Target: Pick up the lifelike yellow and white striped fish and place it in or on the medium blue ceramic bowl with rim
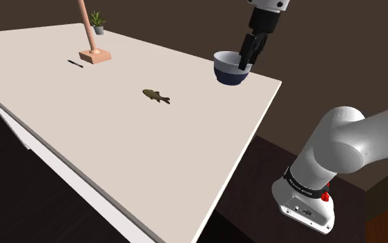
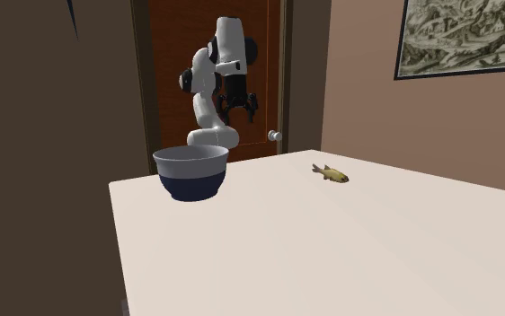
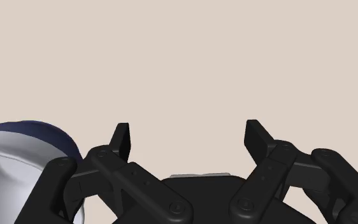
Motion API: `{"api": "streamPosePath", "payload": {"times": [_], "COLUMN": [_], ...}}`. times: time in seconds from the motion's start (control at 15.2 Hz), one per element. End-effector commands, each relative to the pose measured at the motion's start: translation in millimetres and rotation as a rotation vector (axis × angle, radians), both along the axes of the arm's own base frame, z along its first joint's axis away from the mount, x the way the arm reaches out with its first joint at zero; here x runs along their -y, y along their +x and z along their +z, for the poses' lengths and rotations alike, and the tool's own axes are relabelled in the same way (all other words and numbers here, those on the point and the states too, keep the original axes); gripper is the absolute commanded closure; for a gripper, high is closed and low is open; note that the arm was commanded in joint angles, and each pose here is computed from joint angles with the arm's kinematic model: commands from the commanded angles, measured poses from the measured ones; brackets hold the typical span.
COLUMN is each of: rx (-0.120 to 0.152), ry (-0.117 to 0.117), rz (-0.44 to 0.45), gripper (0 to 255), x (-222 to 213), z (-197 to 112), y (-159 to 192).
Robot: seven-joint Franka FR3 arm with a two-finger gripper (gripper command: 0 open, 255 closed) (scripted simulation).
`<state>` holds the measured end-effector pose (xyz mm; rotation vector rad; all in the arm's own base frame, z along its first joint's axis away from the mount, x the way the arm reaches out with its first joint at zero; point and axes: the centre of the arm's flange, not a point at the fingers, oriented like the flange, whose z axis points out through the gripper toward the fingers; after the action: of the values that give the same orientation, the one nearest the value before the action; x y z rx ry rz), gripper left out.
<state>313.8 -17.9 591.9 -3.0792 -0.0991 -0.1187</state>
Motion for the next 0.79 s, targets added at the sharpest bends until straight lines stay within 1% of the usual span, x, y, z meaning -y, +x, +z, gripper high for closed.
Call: {"api": "streamPosePath", "payload": {"times": [0.0,0.73], "rx": [0.000,-0.053], "ry": [0.000,-0.025], "rz": [0.000,-0.050], "gripper": [0,0], "x": [0.0,-93.6], "z": [0.0,-36.3], "y": [0.0,116.1]}}
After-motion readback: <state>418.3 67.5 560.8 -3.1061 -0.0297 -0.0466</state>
